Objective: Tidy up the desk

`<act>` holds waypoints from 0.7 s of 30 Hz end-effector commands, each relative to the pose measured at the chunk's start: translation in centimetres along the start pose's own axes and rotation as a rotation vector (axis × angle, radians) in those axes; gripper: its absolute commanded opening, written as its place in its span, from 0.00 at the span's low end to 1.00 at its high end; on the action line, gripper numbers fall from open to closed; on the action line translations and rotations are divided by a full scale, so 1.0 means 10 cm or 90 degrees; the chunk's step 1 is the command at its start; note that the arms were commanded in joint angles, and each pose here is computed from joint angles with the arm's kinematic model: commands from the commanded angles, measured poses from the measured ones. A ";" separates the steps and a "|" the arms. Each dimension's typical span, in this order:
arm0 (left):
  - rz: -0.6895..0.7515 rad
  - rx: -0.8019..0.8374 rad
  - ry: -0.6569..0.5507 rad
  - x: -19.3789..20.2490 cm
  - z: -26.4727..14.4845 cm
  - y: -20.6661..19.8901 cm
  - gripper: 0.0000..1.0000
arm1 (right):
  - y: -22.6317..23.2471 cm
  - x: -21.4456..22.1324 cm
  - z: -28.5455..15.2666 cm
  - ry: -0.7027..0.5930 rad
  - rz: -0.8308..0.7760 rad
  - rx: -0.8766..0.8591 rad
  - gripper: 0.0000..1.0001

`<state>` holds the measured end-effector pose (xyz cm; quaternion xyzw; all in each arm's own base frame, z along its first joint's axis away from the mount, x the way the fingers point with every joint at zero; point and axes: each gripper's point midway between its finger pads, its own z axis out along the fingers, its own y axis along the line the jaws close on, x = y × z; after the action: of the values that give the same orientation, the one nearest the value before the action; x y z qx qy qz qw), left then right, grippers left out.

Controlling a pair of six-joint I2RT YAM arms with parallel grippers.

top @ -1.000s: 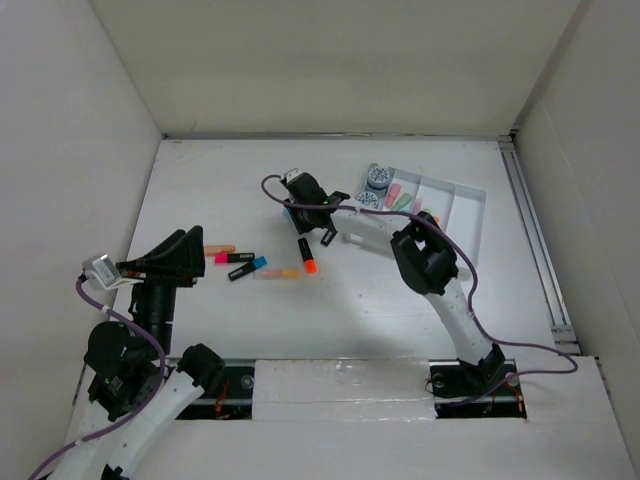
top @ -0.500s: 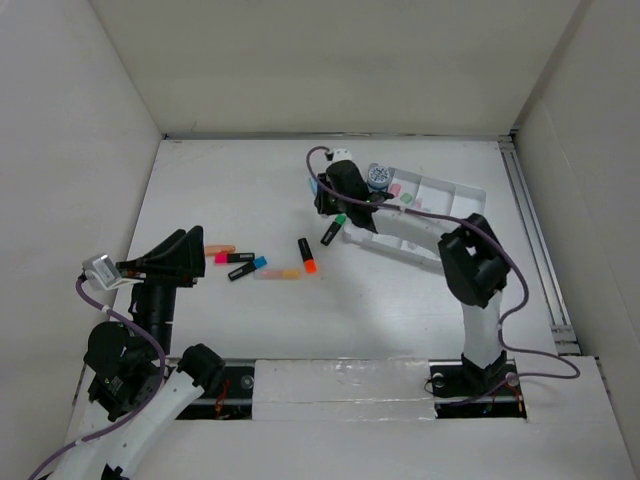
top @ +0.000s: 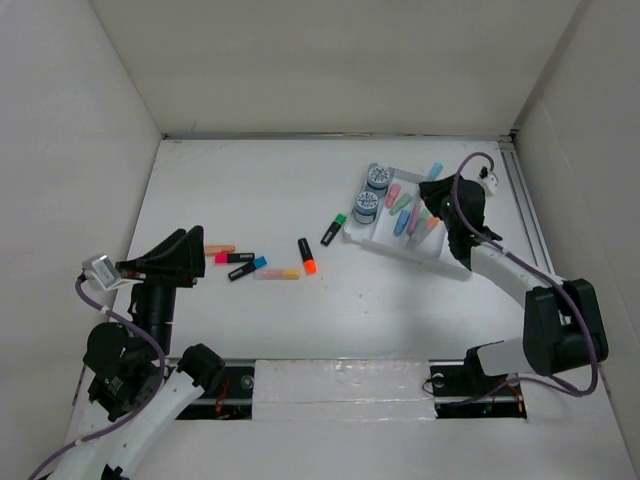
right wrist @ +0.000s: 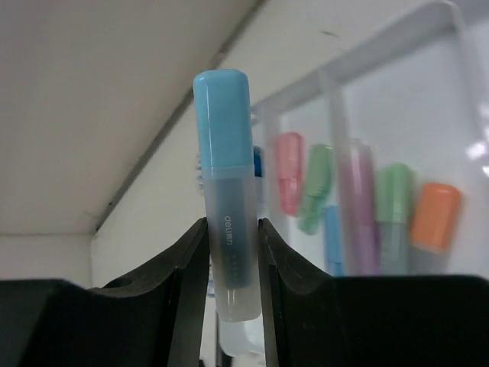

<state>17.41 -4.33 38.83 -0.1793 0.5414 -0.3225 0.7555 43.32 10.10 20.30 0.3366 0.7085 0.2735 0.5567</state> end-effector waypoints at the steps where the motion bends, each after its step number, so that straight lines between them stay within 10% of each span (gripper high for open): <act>1: 0.001 0.013 -0.008 -0.01 0.04 -0.05 0.54 | -0.40 -0.01 0.08 0.031 0.101 0.035 0.04; 4: 0.003 0.013 -0.006 -0.01 0.05 -0.06 0.54 | -0.53 0.02 0.14 0.063 0.111 0.034 0.06; 9: 0.006 0.012 -0.002 0.02 0.07 -0.06 0.54 | -0.74 -0.11 0.16 0.037 0.125 0.066 0.56; 12: 0.007 0.014 0.002 0.03 0.08 -0.07 0.54 | -0.55 -0.16 0.05 0.031 0.115 0.031 0.63; 16: 0.007 0.015 0.003 0.04 0.07 -0.07 0.54 | 0.03 0.11 -0.13 0.063 0.053 -0.073 0.51; 18: 0.007 0.014 0.002 0.03 0.07 -0.07 0.54 | 0.48 0.53 -0.30 0.126 -0.013 -0.151 0.11; 21: 0.008 0.014 0.003 0.04 0.07 -0.07 0.54 | 0.92 1.28 -0.58 0.254 -0.142 -0.273 0.01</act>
<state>17.78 -4.87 38.58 -0.1723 0.5494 -0.3215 0.7517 39.51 18.78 18.51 0.2306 0.7583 0.3732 0.4823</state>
